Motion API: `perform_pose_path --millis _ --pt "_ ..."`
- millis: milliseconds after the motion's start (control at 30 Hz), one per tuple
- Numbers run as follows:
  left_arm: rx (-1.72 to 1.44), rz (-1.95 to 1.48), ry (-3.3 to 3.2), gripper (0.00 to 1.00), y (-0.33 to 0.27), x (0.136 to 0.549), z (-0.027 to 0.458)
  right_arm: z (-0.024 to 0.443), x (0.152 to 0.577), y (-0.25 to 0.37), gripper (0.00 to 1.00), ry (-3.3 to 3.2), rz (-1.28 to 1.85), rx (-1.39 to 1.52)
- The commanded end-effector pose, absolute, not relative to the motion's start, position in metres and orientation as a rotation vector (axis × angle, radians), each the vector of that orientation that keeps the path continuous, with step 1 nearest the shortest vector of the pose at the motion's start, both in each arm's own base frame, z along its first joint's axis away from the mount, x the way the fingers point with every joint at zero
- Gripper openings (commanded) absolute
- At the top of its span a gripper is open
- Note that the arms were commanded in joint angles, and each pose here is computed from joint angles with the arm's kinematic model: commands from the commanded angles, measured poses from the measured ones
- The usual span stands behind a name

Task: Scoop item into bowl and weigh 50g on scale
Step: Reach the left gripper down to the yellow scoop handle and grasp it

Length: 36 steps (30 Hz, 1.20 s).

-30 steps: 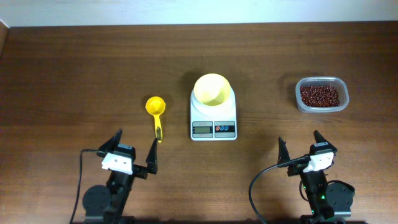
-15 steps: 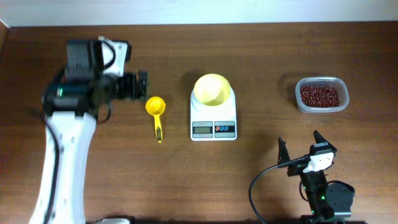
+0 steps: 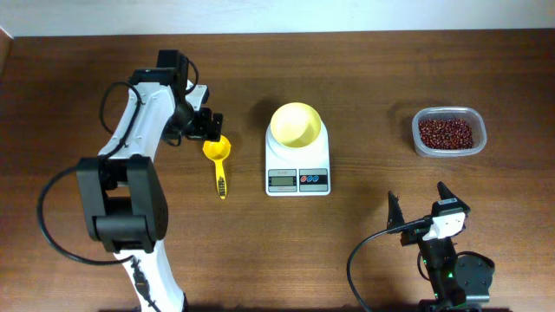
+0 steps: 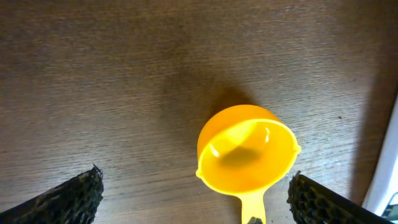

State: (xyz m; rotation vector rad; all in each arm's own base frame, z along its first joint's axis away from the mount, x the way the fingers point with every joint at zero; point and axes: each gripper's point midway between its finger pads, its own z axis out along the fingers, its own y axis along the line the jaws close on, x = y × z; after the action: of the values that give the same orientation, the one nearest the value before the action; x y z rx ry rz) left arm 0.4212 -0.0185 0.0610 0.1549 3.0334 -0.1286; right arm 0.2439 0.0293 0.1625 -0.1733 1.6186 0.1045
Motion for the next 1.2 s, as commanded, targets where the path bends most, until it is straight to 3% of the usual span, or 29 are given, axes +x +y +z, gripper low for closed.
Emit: perform_pose_path --millis 0,400,1167 --pt "0.173 -0.120 3.072 0.99 -0.015 0.422 0.043 0.160 0.243 0.031 0.98 1.623 0.112 -0.179" --pt "0.172 -0.066 3.140 0.99 -0.009 0.399 0.003 0.160 0.243 0.031 0.99 1.623 0.112 -0.179" --pt "0.172 -0.101 3.096 1.00 -0.013 0.401 -0.016 0.160 0.243 0.031 0.99 1.623 0.112 -0.179"
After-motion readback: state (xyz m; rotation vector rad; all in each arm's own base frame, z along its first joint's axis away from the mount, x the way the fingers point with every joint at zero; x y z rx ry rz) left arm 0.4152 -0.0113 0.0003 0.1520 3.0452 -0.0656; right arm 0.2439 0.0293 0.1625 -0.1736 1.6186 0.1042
